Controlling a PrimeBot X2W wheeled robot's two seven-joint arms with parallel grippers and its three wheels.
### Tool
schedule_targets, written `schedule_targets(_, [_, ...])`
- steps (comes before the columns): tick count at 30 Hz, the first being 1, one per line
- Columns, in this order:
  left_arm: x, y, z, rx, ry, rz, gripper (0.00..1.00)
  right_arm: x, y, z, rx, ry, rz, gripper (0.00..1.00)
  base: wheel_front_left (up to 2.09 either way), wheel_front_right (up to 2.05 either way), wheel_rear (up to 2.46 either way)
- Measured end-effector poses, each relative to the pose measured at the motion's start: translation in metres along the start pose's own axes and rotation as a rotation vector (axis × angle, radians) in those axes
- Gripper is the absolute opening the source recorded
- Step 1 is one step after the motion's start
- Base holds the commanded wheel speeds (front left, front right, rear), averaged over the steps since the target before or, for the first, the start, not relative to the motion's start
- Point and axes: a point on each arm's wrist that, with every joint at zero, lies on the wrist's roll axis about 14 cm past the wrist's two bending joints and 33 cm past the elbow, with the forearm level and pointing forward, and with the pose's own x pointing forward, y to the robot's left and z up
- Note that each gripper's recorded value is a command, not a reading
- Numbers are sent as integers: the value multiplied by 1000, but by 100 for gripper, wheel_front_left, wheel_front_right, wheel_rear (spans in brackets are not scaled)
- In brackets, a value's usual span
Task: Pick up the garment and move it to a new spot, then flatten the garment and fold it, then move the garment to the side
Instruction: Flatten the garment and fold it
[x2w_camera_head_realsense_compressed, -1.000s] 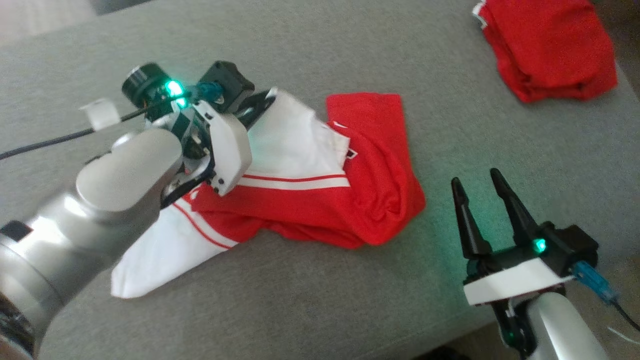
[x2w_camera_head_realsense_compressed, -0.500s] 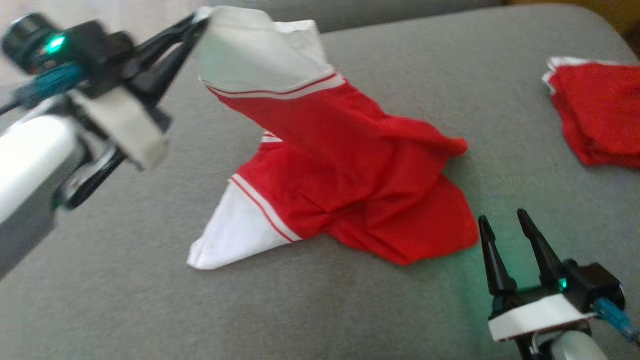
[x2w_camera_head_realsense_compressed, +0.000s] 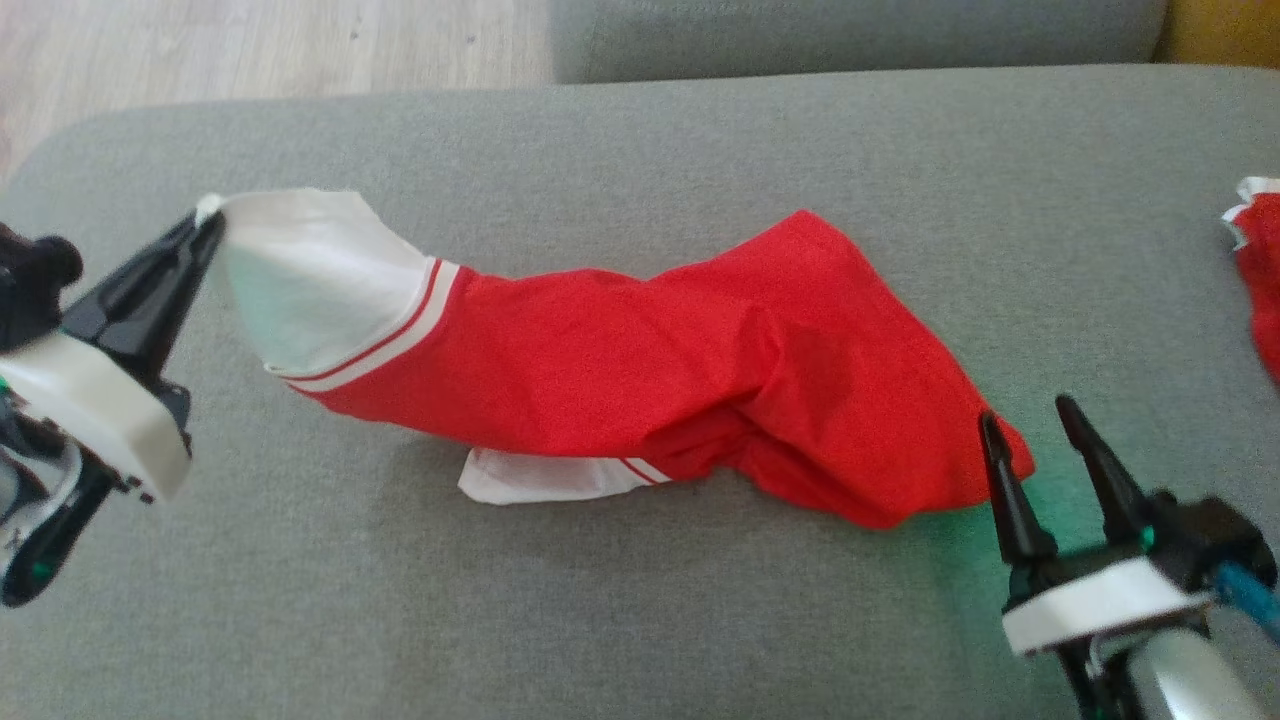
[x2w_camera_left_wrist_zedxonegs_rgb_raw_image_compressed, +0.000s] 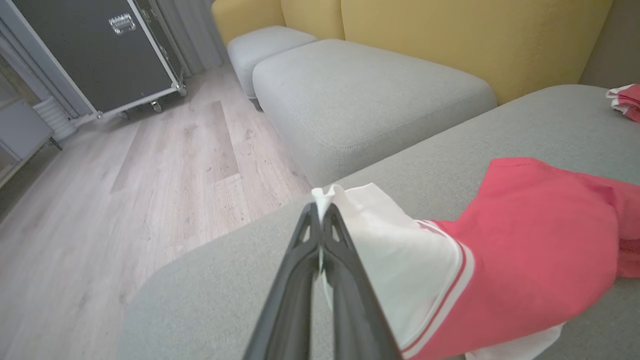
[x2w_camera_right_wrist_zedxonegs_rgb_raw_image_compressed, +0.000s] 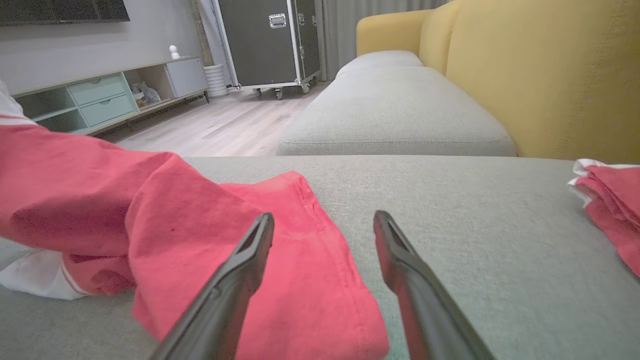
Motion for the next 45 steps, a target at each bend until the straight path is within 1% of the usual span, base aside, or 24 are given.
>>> schedule_targets(4, [2,0,-18,-38,31,5,0,27,-2,-6,-29,40,62,100,0,0,0])
schedule_targets(8, [7,0,-27,-56,45,7,0,65,-12,-9,-89,114,112,100,0,0,0])
schedule_targets(11, [12,-5,-31,-71,52,-9,0,100,-3,-5,-100,190,171,100,0,0,0])
schedule_targets(14, [17,-7,-33,-71,52,-14,0,128,9,-2,-77,256,216,100,0,0,0])
schedule_targets(16, [20,-8,-33,-71,52,-21,0,137,12,-11,-75,327,235,100,0,0,0])
schedule_targets(20, [25,-8,-37,-75,56,-24,0,141,16,-40,-86,456,267,100,0,0,0])
schedule_targets(24, [29,-6,-45,-89,76,-22,0,144,22,-61,-76,543,295,100,0,0,0])
schedule_targets(25, [30,-5,-48,-88,81,-16,0,145,25,-63,-73,550,306,83,0,0,0])
schedule_targets(26, [31,-4,-49,-85,84,-13,0,146,28,-64,-80,551,320,18,0,0,0])
schedule_targets(27, [32,-4,-50,-86,87,-17,0,147,30,-63,-88,543,332,0,0,0,0])
schedule_targets(31, [37,-3,-51,-77,77,-19,0,154,24,-44,-106,466,331,0,0,0,0])
schedule_targets(34, [43,-4,-44,-44,38,-26,0,160,10,-20,-121,378,307,0,0,0,0])
schedule_targets(36, [48,-3,-29,-10,-20,-26,0,163,-3,1,-138,313,281,0,0,0,0])
schedule_targets(41, [62,-2,36,89,-229,-27,0,165,-48,75,-193,123,184,0,0,0,0])
schedule_targets(43, [66,-5,61,133,-310,-29,0,161,-68,107,-229,51,139,0,0,0,0])
schedule_targets(45, [68,-12,82,149,-374,-46,0,155,-87,141,-257,-25,90,0,0,0,0])
